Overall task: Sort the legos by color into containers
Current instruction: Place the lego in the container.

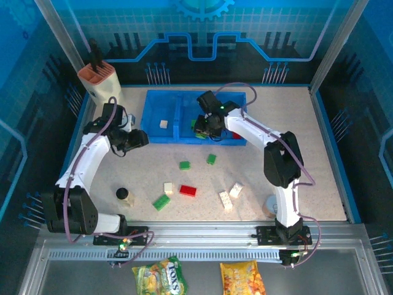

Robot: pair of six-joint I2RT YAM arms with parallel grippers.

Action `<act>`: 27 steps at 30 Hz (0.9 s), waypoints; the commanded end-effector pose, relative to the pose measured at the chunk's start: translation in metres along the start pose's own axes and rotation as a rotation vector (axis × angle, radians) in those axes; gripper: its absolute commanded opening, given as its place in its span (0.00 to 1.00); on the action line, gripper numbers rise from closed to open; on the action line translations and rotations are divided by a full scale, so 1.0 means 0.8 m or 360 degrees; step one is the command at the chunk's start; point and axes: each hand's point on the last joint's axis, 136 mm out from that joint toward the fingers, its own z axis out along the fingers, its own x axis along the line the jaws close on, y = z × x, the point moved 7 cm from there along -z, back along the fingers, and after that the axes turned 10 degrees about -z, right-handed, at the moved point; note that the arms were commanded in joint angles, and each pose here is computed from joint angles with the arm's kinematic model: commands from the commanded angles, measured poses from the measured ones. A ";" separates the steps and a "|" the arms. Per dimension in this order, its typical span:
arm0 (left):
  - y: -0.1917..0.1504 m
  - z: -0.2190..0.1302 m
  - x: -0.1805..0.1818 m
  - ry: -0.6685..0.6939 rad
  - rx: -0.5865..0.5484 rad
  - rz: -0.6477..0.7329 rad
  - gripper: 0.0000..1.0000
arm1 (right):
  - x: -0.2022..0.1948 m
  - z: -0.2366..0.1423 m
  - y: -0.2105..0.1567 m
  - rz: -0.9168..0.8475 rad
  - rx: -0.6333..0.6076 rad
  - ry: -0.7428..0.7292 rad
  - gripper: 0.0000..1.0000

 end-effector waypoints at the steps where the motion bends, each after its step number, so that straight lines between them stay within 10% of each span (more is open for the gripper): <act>1: 0.004 0.001 0.004 0.0000 -0.0081 0.0039 0.49 | 0.008 0.004 0.008 -0.0180 0.0022 -0.0068 0.41; 27: 0.006 0.013 0.020 0.0013 -0.0086 0.0031 0.48 | 0.013 0.118 0.033 -0.0190 0.0178 -0.0181 0.45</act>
